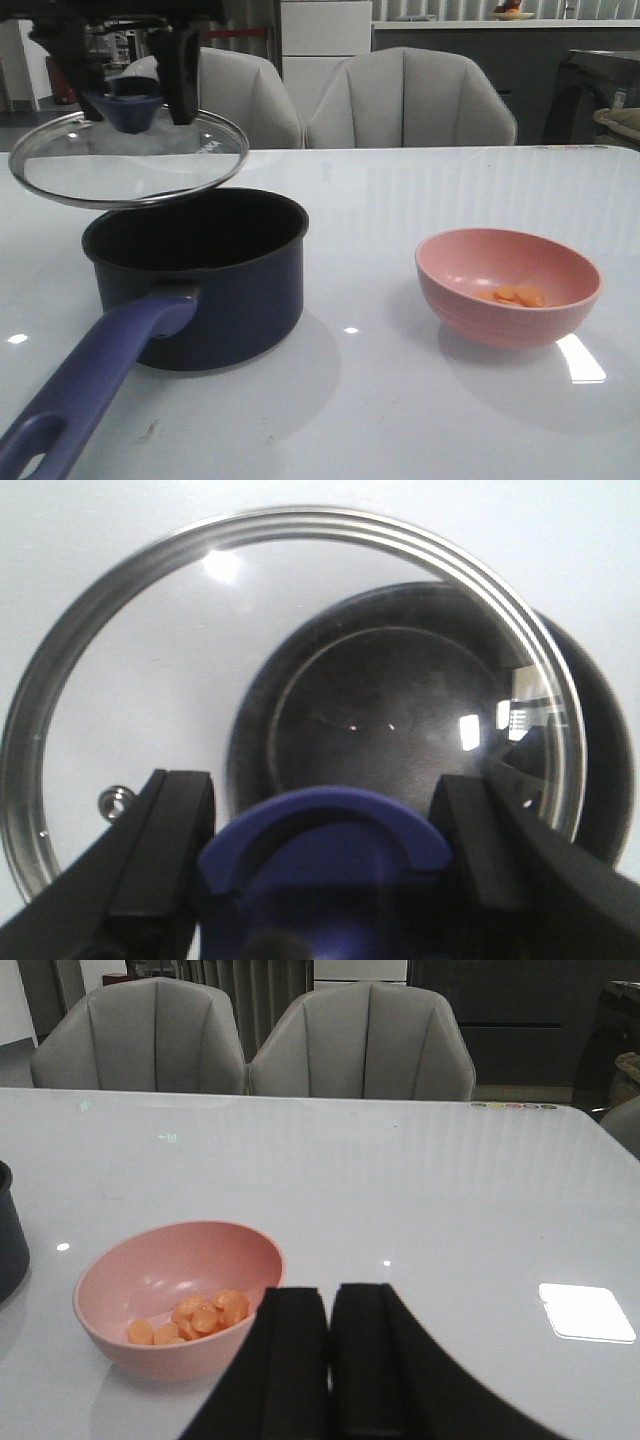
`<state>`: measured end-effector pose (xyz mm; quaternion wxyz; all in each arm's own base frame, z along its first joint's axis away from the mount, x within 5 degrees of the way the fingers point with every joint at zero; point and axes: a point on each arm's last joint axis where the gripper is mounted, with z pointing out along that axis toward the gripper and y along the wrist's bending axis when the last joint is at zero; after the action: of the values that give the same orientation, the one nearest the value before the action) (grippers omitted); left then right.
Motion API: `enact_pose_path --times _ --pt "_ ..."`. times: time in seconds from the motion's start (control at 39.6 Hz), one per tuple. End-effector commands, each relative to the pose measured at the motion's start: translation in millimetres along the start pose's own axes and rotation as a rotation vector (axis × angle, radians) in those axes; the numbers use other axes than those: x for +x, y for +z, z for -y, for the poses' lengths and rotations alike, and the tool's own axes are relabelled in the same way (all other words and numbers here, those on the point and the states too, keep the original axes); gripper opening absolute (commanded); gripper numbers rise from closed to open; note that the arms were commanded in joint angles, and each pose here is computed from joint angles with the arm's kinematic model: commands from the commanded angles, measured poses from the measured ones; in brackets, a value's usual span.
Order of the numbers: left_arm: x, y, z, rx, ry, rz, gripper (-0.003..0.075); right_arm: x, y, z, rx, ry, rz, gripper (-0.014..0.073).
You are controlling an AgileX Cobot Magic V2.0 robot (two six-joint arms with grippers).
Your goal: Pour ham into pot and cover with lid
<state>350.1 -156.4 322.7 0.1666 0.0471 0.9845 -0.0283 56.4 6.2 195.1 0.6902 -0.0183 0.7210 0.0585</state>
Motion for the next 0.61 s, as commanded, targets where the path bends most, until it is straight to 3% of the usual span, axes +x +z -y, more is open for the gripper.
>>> enact_pose_path --times 0.0,0.33,0.58 --pt "6 -38 -19 0.010 -0.016 0.091 0.0247 -4 -1 0 0.003 -0.012 0.084 0.0153" --pt "42 -38 -97 -0.054 -0.145 0.126 0.0247 -4 -1 0 0.003 -0.012 0.084 0.0153" --pt "75 -23 -154 -0.029 -0.251 0.112 0.0247 -4 -1 0 0.003 -0.012 0.084 0.0153"
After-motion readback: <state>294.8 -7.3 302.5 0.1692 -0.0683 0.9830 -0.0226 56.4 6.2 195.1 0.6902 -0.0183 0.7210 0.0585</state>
